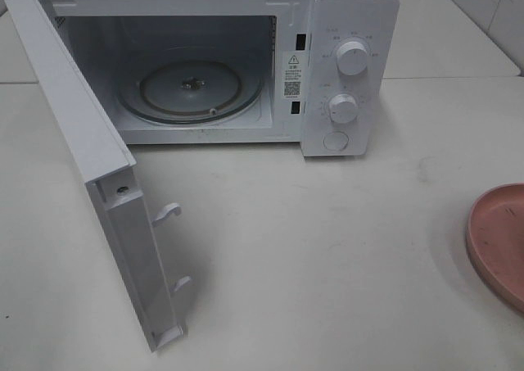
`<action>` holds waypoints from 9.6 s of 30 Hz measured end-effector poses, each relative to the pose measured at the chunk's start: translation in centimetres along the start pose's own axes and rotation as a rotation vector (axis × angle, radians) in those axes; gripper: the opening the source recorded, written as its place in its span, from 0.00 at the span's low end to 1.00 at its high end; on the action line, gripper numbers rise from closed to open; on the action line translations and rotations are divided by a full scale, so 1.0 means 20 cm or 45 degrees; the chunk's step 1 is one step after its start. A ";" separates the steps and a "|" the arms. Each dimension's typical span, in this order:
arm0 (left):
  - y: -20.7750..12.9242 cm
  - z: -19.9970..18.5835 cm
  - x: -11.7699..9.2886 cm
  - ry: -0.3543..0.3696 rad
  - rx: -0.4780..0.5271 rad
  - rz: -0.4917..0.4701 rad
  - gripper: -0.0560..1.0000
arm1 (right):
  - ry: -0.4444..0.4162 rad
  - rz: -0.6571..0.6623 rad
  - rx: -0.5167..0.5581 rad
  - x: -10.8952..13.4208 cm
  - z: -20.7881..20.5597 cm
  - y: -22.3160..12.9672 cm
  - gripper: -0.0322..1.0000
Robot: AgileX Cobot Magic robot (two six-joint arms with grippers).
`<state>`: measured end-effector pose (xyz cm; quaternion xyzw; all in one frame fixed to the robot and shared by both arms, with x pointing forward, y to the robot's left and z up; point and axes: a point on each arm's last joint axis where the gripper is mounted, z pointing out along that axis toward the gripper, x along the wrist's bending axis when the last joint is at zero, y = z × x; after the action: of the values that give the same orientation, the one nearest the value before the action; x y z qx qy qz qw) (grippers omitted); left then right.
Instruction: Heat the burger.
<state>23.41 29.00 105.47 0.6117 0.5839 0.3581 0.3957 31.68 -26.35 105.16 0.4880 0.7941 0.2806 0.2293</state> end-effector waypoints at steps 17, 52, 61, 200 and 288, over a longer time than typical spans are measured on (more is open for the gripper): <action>0.00 0.00 0.00 0.000 0.000 0.000 0.97 | -0.155 0.277 -0.414 -0.05 -0.26 -0.15 0.77; 0.00 0.00 0.00 0.000 0.000 0.000 0.97 | -0.312 0.435 -0.480 0.00 -0.33 -0.33 0.73; 0.00 0.00 0.00 0.000 0.000 0.000 0.97 | -0.312 0.436 -0.481 0.00 -0.33 -0.33 0.73; 0.17 1.64 -0.95 -0.404 -0.332 0.251 0.05 | -0.308 0.437 -0.481 0.00 -0.33 -0.32 0.73; 0.36 1.21 -0.45 -0.710 1.108 0.183 0.99 | -0.308 0.437 -0.481 0.00 -0.33 -0.32 0.73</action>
<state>47.78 18.44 101.77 0.8303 0.5077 -0.0678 0.2198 23.33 -30.21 105.62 0.5940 0.6002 0.3981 0.3584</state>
